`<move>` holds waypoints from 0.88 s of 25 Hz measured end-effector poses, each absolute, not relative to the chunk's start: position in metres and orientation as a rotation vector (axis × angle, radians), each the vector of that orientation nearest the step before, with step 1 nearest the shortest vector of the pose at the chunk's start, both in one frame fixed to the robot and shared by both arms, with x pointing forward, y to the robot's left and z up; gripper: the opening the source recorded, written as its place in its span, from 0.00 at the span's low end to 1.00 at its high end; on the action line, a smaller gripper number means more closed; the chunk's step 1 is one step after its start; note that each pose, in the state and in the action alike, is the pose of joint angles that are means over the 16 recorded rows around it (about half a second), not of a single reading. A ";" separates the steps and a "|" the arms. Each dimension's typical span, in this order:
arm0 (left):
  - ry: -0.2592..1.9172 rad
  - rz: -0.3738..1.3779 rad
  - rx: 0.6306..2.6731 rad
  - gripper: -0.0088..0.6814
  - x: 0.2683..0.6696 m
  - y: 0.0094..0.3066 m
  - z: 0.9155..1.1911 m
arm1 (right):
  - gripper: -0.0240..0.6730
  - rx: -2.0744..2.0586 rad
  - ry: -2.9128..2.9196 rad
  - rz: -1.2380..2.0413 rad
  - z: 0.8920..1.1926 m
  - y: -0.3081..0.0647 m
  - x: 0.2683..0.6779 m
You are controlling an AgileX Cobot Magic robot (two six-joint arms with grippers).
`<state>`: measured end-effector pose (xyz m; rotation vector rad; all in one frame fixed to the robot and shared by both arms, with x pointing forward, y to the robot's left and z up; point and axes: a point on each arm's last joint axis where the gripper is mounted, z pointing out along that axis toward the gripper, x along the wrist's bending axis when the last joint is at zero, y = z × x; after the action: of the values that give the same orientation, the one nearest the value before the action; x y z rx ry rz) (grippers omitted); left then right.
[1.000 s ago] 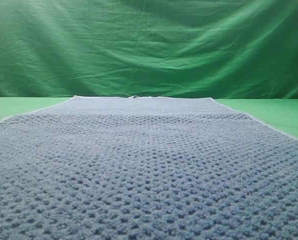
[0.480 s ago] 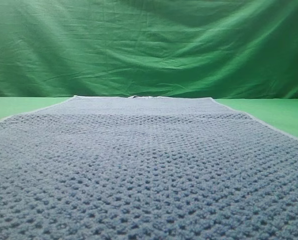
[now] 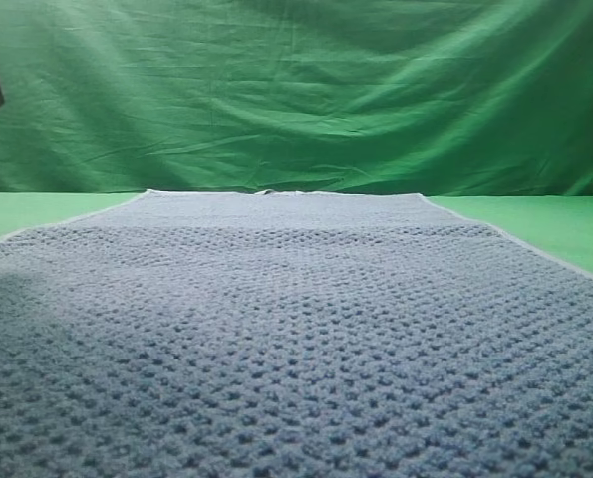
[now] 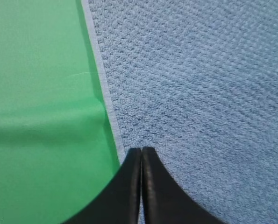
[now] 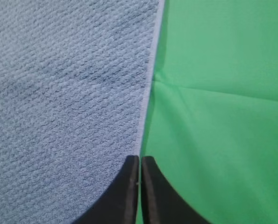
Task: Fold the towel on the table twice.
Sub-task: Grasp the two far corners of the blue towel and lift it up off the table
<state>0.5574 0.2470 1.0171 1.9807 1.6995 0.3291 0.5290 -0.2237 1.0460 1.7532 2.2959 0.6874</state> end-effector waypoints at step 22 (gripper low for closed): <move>1.803 0.239 2.077 0.73 0.604 0.239 0.963 | 0.89 1.763 2.369 0.523 0.962 -0.193 0.587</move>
<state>0.6038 0.2390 0.9627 2.0772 1.8033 0.2393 0.5868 -0.1926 0.9617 1.7632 2.3690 0.5228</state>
